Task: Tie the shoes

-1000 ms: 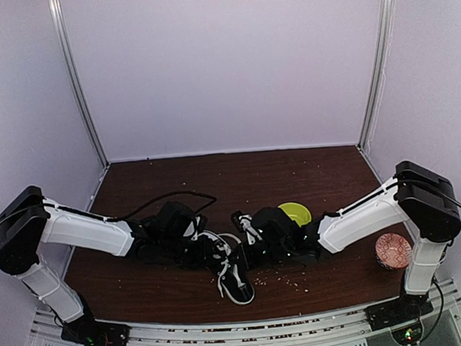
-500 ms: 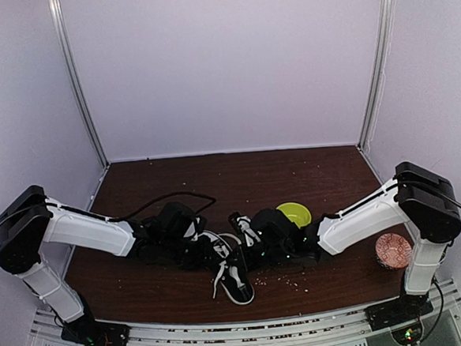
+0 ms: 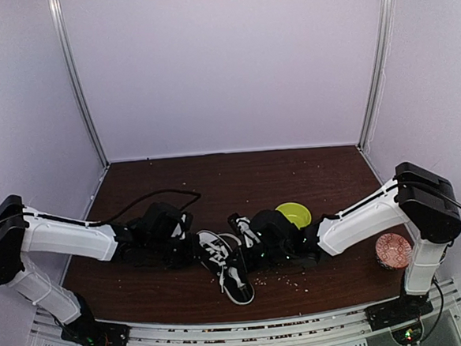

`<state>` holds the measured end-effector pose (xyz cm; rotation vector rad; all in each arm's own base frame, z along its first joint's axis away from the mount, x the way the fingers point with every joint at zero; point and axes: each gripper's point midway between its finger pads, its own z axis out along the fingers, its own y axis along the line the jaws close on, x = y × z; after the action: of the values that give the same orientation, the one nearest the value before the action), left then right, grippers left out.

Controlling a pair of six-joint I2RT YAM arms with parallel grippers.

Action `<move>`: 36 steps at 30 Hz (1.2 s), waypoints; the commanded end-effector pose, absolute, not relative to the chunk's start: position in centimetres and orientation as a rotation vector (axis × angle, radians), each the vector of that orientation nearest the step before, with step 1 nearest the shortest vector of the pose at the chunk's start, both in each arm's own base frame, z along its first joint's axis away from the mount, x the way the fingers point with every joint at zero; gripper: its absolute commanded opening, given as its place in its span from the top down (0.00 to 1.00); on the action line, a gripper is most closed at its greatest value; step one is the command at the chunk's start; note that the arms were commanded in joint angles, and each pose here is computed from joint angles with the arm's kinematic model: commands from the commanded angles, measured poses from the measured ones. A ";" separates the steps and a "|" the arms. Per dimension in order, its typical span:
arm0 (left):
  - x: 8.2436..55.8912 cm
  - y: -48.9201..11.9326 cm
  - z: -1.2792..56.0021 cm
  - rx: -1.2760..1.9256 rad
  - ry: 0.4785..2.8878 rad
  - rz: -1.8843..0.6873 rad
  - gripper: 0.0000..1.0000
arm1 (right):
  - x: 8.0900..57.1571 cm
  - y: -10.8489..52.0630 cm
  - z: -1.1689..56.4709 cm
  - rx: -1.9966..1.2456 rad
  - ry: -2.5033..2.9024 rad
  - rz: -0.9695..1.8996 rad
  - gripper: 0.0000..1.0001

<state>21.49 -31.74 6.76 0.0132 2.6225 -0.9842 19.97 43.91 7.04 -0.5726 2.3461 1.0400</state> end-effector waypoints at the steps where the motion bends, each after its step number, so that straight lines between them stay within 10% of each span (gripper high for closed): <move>1: 21.3 -29.9 6.4 -0.021 2.625 -0.922 1.00 | 19.5 43.7 6.7 -0.583 2.355 1.032 1.00; 25: 22.2 -20.2 7.5 0.169 2.616 -0.552 1.00 | 19.0 44.2 7.8 -0.636 2.323 1.071 0.99; 30: 22.1 -22.2 6.7 0.246 2.651 -0.640 1.00 | 19.5 42.8 10.9 -0.695 2.260 0.977 0.56; 36: 23.6 -24.7 4.6 0.332 2.684 -0.663 1.00 | 23.0 38.9 12.2 -0.600 2.280 0.725 0.46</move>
<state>21.63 -21.96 4.05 0.2304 2.7433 -0.5817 20.00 41.78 11.77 -0.6688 2.2601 0.9364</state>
